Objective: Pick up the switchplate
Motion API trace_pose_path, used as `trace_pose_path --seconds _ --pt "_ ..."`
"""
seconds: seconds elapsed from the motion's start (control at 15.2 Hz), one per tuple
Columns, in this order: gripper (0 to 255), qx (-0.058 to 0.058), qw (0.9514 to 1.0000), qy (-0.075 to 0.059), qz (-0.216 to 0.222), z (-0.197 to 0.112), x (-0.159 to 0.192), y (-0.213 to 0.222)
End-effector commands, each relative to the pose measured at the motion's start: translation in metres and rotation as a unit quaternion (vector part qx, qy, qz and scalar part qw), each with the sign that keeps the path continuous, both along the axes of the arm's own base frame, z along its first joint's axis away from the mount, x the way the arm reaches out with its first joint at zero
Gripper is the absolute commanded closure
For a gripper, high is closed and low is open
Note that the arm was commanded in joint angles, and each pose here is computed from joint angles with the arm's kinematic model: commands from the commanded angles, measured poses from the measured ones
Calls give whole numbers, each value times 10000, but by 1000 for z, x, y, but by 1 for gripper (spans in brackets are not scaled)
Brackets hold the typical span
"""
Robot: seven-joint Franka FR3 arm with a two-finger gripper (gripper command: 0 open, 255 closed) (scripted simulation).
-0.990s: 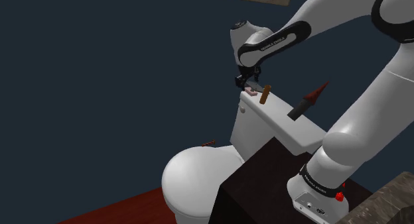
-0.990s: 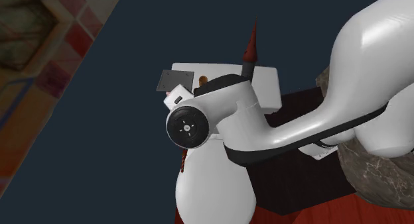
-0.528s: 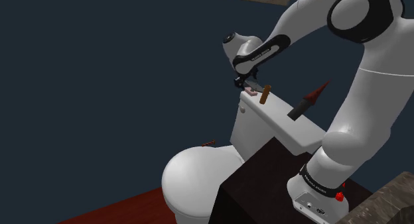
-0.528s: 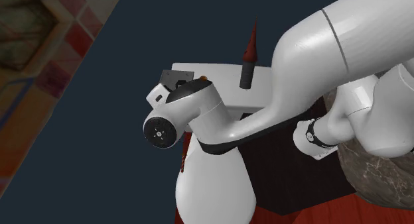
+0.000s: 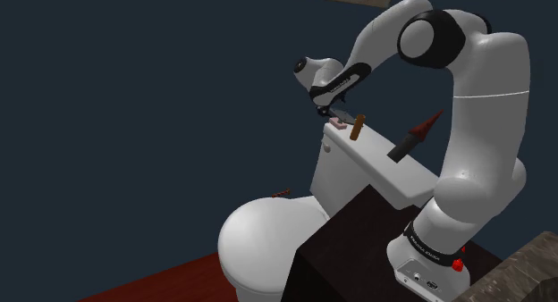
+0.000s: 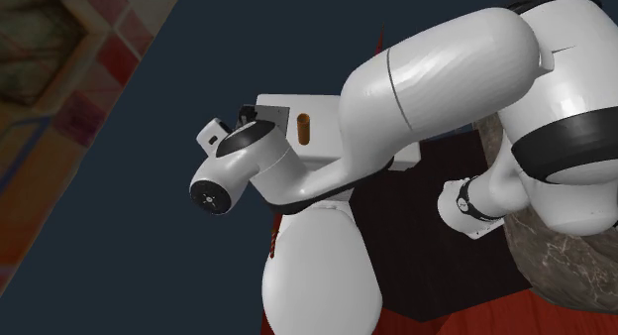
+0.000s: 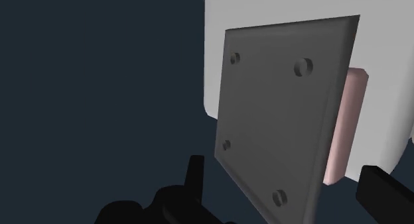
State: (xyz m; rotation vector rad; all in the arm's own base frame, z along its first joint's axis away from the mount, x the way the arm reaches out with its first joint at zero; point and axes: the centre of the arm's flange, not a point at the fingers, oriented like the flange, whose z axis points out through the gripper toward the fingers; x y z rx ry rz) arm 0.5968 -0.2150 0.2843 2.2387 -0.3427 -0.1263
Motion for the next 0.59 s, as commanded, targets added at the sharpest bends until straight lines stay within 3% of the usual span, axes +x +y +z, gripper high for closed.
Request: trace_pose_path --seconds 0.0,0.53 --pt "0 -73 10000 44 2 -10 5 -9" --pt "0 -73 10000 44 2 -40 5 -9"
